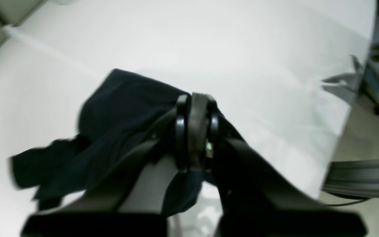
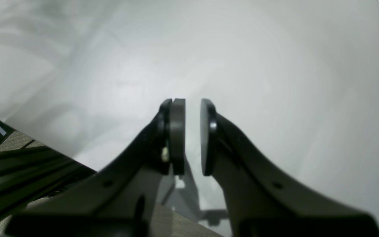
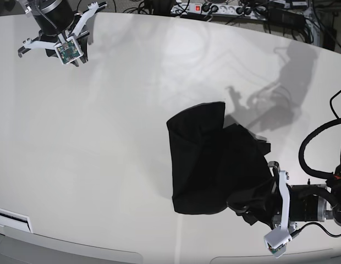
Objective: Layout the t-shirt on the table in an organized manner, then fold the t-shirt properly
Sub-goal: 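Lift the shirt with the left gripper and drag it across the table, then reach the right gripper to the shirt and grasp the opposite edge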
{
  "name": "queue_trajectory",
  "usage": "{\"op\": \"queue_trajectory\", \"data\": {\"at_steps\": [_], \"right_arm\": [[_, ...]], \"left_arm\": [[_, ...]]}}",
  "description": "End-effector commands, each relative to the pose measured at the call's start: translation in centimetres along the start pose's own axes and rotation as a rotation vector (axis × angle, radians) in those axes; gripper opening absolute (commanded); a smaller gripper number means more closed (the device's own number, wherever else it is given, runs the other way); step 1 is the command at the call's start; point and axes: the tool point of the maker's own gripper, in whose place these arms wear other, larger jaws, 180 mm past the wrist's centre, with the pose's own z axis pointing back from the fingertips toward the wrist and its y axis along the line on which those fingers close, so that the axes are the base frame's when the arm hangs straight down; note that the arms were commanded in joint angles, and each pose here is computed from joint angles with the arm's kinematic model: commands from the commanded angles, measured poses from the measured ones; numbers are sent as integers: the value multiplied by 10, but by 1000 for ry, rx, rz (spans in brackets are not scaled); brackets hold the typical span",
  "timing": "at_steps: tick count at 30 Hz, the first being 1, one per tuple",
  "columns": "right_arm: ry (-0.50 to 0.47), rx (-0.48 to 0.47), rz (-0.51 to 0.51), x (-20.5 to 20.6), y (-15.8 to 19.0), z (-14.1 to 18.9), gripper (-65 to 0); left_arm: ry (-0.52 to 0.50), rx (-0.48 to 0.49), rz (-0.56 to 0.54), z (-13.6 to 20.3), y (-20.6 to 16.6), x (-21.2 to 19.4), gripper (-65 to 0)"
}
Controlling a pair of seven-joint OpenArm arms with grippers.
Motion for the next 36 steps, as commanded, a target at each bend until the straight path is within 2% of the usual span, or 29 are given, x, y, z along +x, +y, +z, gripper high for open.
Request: {"op": "queue_trajectory", "data": {"at_steps": [1, 4, 6, 8, 12, 14, 17, 18, 22, 26, 30, 36], "right_arm": [[-30, -6, 6, 7, -2, 3, -543], [-30, -6, 6, 7, -2, 3, -543], [-30, -6, 5, 7, -2, 3, -543], [-29, -6, 5, 7, -2, 3, -543], [-33, -1, 0, 8, -1, 3, -540], [-61, 40, -33, 14, 5, 2, -478], [-137, 129, -72, 36, 16, -2, -319], [-164, 143, -87, 44, 17, -3, -295], [-274, 184, -142, 76, 15, -10, -291], [-301, 291, -125, 87, 34, -38, -291], [-259, 385, -97, 85, 63, -76, -291], [-181, 397, -41, 93, 86, -133, -291]], "left_arm": [[-78, -12, -29, 9, -2, 27, -650], [-127, -88, -5, 6, -15, 38, -650], [-151, -104, -3, 7, -18, 44, -650], [-145, -59, -25, 13, -9, 48, -650], [-140, 136, -100, 45, 30, 64, -650], [-144, 216, -116, 65, 44, 68, -650], [-139, 268, -103, 85, 56, 63, -650], [-129, 275, -94, 87, 59, 59, -650], [-103, 288, -26, 90, 70, 39, -650], [-103, 270, 85, 85, 79, 15, -650], [-102, 272, 147, 85, 87, 2, -650], [-93, 281, 190, 88, 94, -9, -650]]}}
